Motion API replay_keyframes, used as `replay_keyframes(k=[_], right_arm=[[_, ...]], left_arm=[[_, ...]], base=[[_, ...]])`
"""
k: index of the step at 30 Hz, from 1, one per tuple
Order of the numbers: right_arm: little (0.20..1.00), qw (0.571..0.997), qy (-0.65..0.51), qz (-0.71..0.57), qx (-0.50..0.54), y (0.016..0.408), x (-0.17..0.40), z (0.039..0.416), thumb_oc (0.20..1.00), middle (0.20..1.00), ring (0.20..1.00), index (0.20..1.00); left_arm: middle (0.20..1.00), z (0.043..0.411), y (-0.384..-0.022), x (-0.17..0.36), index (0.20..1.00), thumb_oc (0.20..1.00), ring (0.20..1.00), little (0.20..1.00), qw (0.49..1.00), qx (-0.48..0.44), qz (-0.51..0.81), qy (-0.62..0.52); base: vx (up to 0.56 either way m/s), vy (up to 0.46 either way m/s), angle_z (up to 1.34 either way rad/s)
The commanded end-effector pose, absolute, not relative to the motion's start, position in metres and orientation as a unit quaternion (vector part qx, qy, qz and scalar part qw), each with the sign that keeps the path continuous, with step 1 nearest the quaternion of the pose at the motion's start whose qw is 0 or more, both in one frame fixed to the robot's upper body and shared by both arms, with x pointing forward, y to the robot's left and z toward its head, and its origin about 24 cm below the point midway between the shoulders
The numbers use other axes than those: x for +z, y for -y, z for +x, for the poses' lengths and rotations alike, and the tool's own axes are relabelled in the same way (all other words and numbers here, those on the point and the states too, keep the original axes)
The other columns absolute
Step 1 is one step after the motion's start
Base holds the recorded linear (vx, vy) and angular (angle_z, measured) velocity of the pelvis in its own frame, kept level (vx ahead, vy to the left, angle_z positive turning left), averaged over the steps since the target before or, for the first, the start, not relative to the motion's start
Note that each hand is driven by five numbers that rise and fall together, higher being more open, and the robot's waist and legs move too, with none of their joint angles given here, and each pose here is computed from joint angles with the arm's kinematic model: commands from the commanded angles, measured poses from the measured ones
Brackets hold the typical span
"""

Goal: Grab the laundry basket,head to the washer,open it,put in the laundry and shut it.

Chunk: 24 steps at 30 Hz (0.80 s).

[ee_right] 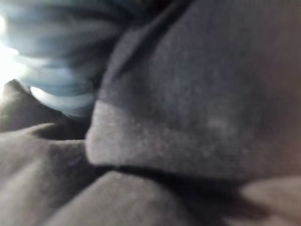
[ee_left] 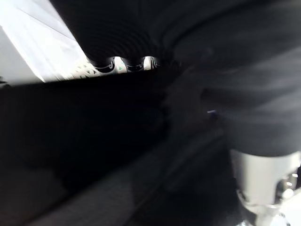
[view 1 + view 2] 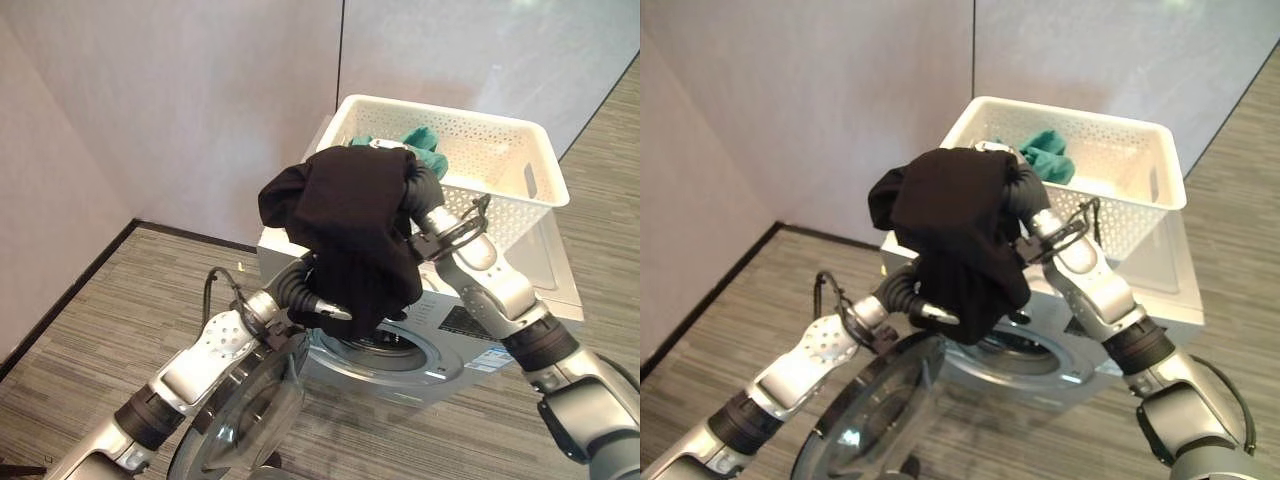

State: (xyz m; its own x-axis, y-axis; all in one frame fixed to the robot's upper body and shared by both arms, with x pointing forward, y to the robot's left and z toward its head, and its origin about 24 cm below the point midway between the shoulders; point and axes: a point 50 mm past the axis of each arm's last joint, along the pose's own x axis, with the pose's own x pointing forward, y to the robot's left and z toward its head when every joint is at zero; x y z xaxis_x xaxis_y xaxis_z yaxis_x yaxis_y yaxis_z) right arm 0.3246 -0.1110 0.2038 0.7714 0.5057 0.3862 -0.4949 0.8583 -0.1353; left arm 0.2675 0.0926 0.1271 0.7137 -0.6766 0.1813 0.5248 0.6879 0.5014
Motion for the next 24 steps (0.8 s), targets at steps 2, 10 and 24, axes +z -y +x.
replay_keyframes(k=[2, 10, 24], right_arm=[[0.200, 0.912, 0.285, 0.012, 0.294, 0.087, 0.252, 0.323, 0.200, 0.200, 0.200, 0.200], [0.200, 0.905, 0.281, 0.028, 0.317, 0.075, 0.249, 0.318, 0.200, 0.200, 0.200, 0.200], [0.200, 0.902, 0.292, 0.032, 0.316, 0.084, 0.241, 0.304, 0.200, 0.200, 0.200, 0.200]], left_arm=[[1.000, 0.283, -0.086, 0.145, 1.000, 1.000, 1.000, 1.000, 0.891, -0.320, 0.231, 0.224], [1.000, 0.290, -0.085, 0.145, 1.000, 1.000, 1.000, 1.000, 0.907, -0.296, 0.203, 0.218], [0.200, 0.299, -0.102, 0.145, 0.200, 0.200, 0.200, 0.200, 0.946, -0.197, 0.131, 0.221]], base=[[0.00, 0.000, 0.00], [0.00, 0.000, 0.00], [0.00, 0.000, 0.00]])
